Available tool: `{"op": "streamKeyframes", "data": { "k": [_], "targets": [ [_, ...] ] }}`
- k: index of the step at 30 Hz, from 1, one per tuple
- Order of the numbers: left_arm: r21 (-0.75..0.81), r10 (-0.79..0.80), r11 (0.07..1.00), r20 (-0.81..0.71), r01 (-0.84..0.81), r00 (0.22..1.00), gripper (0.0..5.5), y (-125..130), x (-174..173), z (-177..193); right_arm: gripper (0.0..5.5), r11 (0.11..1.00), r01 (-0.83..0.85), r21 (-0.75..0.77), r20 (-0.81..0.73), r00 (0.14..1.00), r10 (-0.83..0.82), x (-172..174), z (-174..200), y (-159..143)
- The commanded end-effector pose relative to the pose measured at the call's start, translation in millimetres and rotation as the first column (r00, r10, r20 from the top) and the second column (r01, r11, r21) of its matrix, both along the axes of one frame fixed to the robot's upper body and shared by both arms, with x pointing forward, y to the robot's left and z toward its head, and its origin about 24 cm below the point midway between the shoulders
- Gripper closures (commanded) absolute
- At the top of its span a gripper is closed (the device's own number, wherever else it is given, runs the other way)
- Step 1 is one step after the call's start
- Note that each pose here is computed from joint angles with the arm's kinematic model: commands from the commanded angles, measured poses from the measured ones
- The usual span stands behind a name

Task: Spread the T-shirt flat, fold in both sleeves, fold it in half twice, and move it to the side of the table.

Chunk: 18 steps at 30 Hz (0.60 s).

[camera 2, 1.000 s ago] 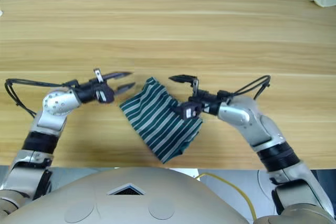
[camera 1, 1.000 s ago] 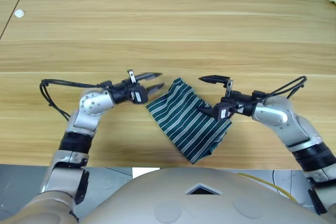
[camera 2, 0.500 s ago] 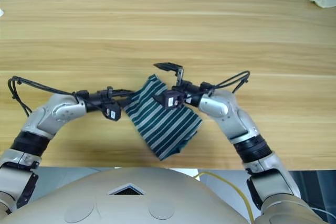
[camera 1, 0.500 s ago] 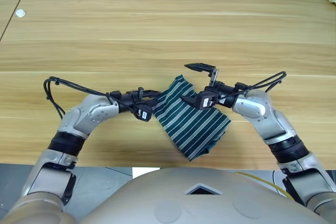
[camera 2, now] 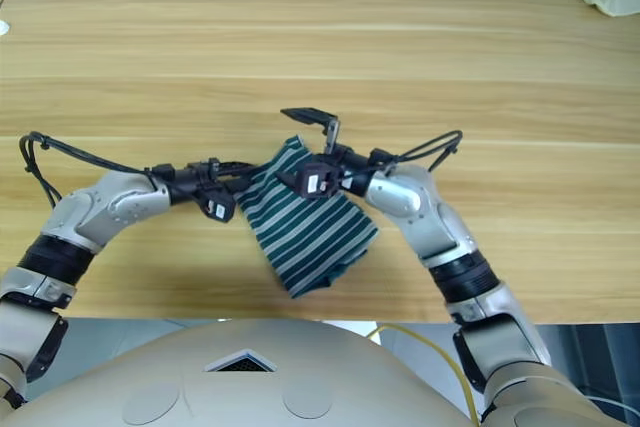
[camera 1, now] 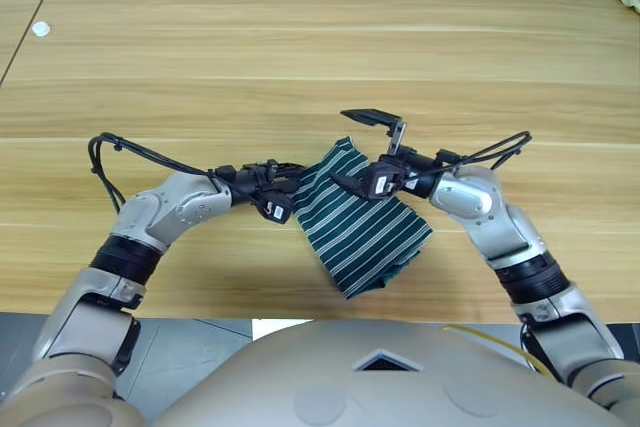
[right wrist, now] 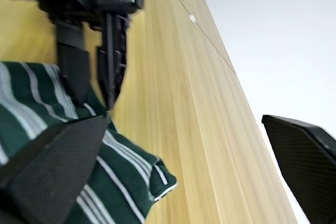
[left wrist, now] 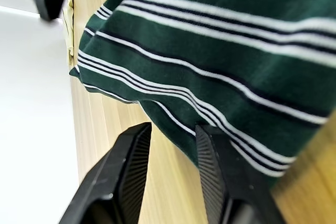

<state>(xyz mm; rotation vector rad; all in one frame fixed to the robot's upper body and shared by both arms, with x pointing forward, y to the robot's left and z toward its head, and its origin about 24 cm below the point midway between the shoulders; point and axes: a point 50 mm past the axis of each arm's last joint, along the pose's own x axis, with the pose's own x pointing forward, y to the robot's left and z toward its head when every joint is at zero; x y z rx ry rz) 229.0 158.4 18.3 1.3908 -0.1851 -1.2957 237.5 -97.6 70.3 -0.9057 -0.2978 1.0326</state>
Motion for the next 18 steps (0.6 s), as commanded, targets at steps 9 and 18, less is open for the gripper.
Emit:
{"op": "streamKeyframes", "data": {
  "k": [9,18],
  "targets": [
    [0.105,-0.009,0.994,-0.143,0.024,0.990,3.93,5.3,-24.7,-31.0,0.12,0.964,0.216,-0.158,0.024,0.976,-0.215,40.4,-37.7,-7.1],
    [0.098,0.011,0.995,-0.142,0.003,0.990,3.93,5.7,-23.5,-32.5,0.12,0.881,0.348,-0.319,0.036,0.934,-0.356,50.1,-63.8,-58.2]
  ]
}}
